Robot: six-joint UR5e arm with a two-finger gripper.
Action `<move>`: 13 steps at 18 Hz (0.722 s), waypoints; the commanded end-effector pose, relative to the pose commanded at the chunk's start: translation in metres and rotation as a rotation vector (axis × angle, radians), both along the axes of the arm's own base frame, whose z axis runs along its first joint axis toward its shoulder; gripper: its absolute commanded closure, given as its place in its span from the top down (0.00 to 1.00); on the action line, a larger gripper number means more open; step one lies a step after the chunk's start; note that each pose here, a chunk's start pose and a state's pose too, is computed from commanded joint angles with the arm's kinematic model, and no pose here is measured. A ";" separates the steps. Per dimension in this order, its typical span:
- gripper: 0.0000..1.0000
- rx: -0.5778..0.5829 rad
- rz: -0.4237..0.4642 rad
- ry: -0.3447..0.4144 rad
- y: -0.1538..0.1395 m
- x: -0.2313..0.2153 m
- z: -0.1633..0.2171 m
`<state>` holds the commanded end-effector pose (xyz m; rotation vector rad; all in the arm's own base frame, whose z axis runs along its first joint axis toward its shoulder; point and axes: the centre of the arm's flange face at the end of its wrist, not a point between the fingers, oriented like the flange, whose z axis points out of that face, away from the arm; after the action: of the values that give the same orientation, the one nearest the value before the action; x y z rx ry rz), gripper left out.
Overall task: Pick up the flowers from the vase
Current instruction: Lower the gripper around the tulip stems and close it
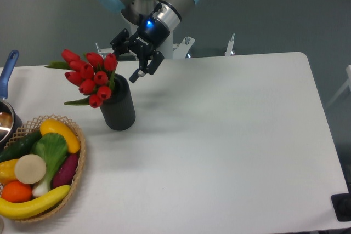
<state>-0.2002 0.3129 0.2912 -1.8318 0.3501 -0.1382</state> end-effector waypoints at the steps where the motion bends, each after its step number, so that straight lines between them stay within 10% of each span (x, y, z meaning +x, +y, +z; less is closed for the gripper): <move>1: 1.00 -0.010 0.008 -0.035 0.002 0.000 0.002; 13: 1.00 -0.051 -0.063 -0.131 0.040 -0.014 -0.003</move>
<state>-0.2146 0.3525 0.2886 -1.8522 0.3147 -0.3122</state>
